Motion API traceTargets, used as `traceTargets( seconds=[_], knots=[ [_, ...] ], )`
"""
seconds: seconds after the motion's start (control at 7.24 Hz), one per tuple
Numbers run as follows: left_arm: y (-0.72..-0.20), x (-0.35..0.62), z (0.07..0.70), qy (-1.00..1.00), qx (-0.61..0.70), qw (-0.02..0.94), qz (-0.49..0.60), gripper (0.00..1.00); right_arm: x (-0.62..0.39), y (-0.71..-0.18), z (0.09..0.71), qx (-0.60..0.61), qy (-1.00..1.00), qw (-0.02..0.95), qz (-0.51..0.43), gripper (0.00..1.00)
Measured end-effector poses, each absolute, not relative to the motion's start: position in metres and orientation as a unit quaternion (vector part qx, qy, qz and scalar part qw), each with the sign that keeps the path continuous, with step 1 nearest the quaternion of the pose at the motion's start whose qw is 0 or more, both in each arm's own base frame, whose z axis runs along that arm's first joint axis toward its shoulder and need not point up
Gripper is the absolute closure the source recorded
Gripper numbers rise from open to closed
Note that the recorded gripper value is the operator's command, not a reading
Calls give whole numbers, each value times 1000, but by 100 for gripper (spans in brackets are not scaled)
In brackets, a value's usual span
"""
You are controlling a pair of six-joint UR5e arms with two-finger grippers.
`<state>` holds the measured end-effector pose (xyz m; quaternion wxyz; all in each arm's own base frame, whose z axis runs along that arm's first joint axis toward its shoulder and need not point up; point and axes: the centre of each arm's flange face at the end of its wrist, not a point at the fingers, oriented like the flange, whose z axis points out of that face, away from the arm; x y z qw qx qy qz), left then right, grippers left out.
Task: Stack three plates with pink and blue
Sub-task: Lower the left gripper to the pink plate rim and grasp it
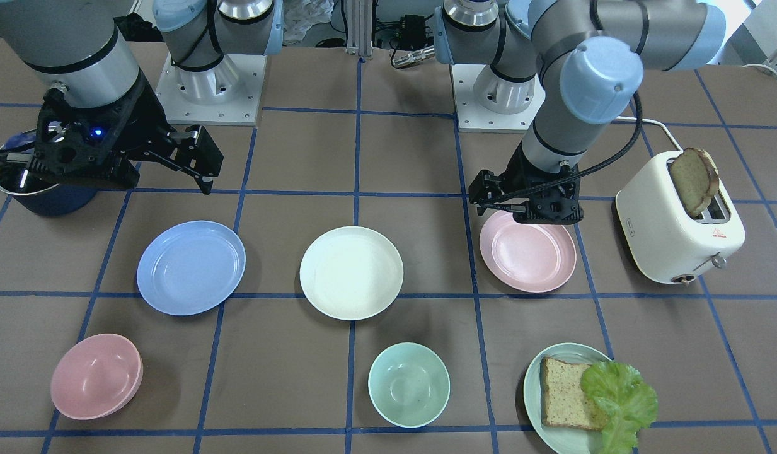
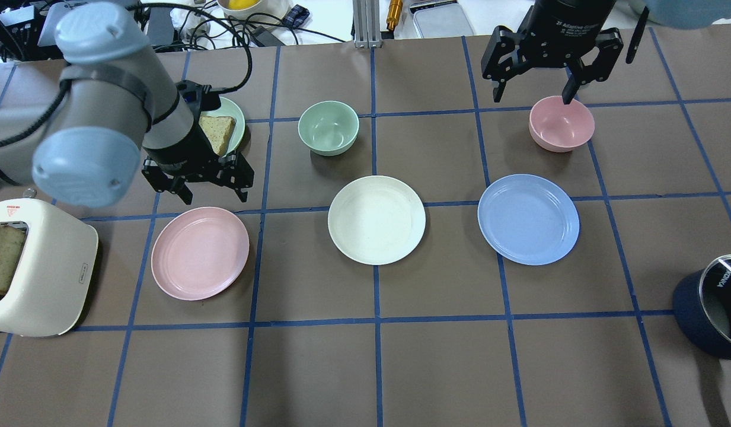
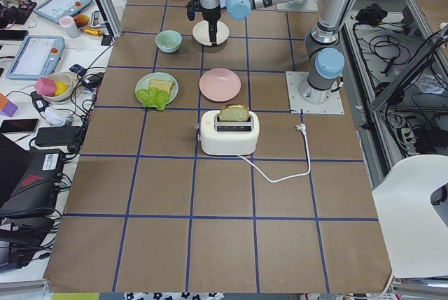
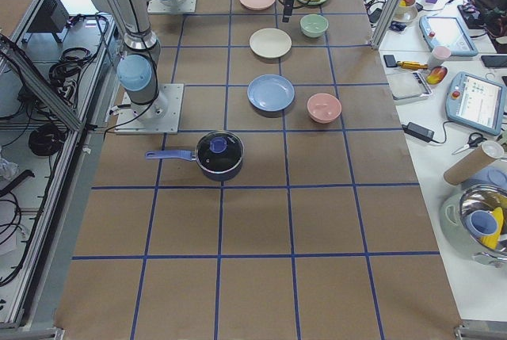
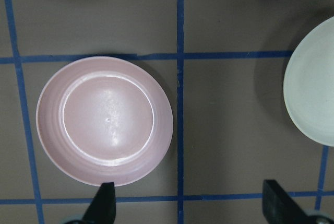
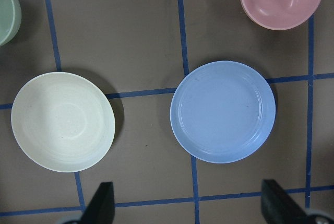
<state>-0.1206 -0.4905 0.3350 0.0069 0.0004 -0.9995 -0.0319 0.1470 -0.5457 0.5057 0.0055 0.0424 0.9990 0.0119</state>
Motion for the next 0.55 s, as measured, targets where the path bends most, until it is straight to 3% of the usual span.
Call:
traceTargets(
  seconds=[0.41,0.55],
  knots=[
    [-465,-118,232,-1000,-4,-7,-26,0,143,-547,504,43,999,5,11,0],
    [-459,-117,213,-999,-3,-7,-35,11,142,-547,504,45,999,5,11,0]
  ],
)
